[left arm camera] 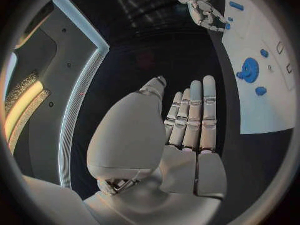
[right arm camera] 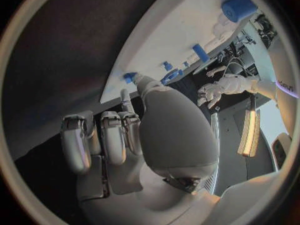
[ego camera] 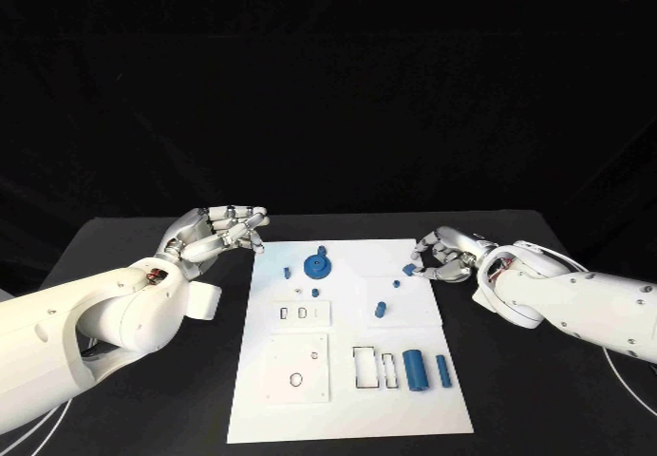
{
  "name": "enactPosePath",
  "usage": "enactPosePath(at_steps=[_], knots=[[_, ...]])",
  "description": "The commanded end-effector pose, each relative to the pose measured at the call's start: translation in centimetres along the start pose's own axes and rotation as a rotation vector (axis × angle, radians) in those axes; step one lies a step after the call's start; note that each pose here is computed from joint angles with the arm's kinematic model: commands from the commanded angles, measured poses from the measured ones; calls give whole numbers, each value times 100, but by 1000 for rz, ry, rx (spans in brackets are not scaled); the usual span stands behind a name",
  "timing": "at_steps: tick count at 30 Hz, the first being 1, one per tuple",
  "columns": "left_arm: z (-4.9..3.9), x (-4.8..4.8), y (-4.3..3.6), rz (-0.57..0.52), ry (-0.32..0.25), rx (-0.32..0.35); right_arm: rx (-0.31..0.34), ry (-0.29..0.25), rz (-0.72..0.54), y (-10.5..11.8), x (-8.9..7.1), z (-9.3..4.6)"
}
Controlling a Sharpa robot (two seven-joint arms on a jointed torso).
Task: Assemble the parts on the task board
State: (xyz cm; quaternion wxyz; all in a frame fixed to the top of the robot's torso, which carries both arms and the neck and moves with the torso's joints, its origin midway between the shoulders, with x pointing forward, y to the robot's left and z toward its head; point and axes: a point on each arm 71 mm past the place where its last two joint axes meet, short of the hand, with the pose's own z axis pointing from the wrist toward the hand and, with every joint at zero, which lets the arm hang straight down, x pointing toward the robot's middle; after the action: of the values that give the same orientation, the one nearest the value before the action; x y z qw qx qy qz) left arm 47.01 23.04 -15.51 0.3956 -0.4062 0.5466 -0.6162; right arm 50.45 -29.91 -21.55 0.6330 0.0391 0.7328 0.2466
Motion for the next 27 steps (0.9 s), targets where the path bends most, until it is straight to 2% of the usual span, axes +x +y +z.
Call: enactPosePath(at_steps=[1,11,27], knots=[[0,19,-6,-10,17,3,-5,-4,-10,11,7,3],[-3,16,-5,-10,16,1,-5,5,-20,22,20,12],[-10,12,-8,-9,15,1,-54,12,-85,110,44,3]])
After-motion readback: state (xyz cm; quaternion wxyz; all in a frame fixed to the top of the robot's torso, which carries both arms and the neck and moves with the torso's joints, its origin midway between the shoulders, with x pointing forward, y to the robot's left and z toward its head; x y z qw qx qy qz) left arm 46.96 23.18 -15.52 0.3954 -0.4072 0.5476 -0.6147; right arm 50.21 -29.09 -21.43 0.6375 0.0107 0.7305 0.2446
